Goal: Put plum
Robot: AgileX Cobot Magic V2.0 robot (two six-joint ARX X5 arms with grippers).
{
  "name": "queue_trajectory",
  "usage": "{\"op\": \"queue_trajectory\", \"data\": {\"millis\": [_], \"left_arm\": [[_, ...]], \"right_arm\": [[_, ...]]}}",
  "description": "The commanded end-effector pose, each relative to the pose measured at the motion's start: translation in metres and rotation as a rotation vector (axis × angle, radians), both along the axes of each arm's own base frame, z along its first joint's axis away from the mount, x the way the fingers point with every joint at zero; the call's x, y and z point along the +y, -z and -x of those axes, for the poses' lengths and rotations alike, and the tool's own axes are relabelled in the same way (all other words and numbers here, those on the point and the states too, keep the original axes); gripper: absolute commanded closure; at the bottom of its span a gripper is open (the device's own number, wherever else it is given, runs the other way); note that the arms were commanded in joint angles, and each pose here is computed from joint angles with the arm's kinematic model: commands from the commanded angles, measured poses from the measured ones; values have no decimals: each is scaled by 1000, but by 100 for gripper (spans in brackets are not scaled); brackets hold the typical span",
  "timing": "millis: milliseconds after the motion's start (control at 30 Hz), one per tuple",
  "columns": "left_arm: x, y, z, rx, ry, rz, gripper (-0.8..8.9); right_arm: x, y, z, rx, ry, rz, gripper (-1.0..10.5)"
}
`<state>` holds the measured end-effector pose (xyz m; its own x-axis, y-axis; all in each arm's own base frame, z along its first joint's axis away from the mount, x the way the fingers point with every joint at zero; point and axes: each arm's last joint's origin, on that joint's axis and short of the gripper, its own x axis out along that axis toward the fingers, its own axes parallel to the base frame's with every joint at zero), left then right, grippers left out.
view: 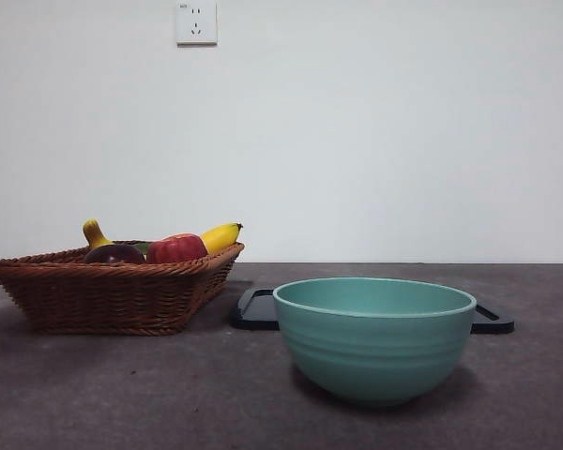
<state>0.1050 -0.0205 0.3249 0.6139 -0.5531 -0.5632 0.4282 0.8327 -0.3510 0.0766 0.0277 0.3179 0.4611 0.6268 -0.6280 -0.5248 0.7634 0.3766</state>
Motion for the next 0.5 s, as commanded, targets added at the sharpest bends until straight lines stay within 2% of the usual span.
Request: {"op": "queue_trajectory", "data": {"millis": [33,500], "left_arm": [[-2,-11,-19,-8,-10,-18,440],[-34,-13,-127,128,7,-196,443]], "right_arm": [[0,-5,-1,-27,-10,-3,588],[0,-5,-1,-31,-3,5,588]]}}
